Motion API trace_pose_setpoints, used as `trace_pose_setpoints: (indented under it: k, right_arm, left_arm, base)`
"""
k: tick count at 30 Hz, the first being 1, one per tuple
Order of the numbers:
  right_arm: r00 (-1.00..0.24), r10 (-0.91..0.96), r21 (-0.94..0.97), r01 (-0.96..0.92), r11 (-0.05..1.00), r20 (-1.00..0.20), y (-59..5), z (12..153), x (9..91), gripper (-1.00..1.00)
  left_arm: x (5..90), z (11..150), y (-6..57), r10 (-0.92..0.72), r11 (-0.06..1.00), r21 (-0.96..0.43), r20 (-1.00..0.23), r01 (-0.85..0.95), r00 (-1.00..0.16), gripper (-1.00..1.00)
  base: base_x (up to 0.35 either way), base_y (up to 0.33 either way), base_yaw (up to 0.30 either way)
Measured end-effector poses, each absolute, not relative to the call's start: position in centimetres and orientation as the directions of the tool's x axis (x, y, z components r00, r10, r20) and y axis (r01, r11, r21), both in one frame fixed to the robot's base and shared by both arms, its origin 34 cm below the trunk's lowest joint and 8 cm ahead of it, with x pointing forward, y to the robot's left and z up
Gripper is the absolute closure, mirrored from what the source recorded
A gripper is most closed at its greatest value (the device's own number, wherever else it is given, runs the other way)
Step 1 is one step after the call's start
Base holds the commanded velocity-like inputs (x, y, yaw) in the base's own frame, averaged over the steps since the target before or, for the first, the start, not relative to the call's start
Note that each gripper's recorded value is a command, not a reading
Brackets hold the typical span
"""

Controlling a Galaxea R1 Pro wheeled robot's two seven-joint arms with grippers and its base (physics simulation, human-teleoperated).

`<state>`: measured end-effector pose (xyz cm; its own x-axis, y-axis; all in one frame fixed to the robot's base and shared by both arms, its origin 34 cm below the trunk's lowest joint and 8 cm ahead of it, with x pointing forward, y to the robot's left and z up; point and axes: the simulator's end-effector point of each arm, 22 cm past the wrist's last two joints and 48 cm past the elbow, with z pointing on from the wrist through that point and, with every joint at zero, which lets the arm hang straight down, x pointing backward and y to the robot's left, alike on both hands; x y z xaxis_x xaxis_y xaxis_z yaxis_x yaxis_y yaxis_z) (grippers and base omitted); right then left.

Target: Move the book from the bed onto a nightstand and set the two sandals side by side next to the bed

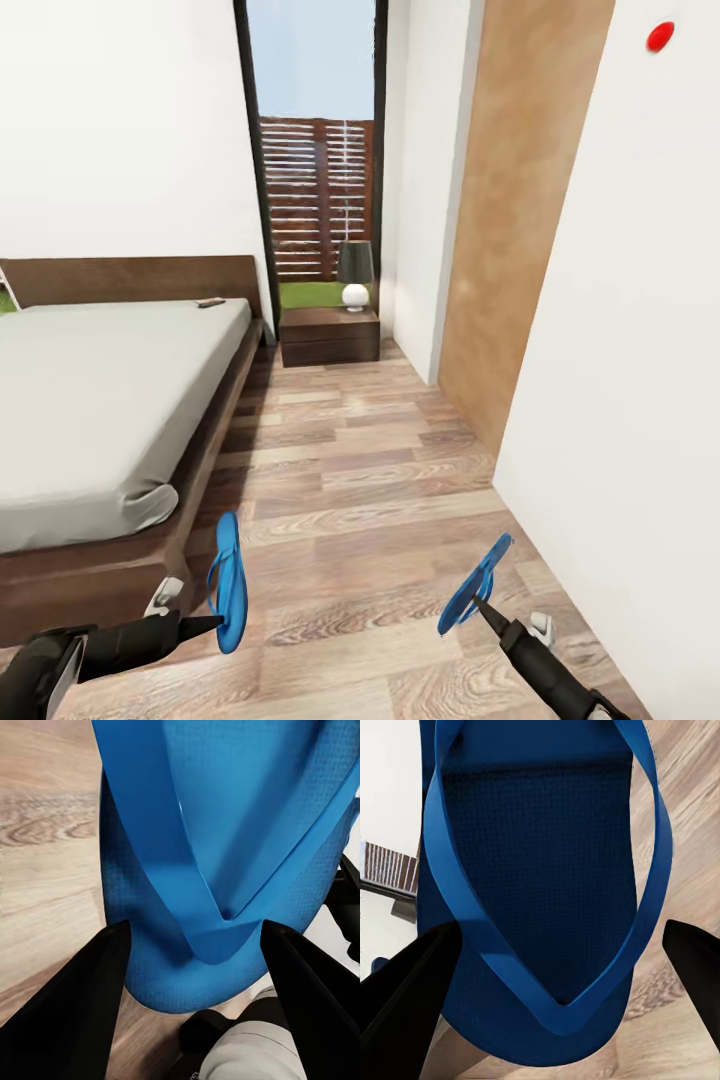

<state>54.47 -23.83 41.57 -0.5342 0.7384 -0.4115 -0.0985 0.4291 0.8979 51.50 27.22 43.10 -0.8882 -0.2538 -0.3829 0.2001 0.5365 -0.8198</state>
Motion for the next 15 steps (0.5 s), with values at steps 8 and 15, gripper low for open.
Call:
trace_pose_setpoints:
  k: [8, 15]
  right_arm:
    - [-0.534, 0.739, 0.898, -0.098, 0.429, -0.411, -23.84, 41.58, 54.47, 1.0]
    - [-0.534, 0.738, 0.898, -0.098, 0.429, -0.411, -23.84, 41.56, 54.46, 1.0]
  left_arm:
    - [51.49, 43.13, 27.2, -0.254, 0.535, -0.821, -0.383, 0.201, -0.888, 1.0]
    - [51.49, 43.13, 27.2, -0.254, 0.535, -0.821, -0.383, 0.201, -0.888, 1.0]
  base:
    - [0.128, -0.225, 0.268]
    - [0.126, -0.217, 0.268]
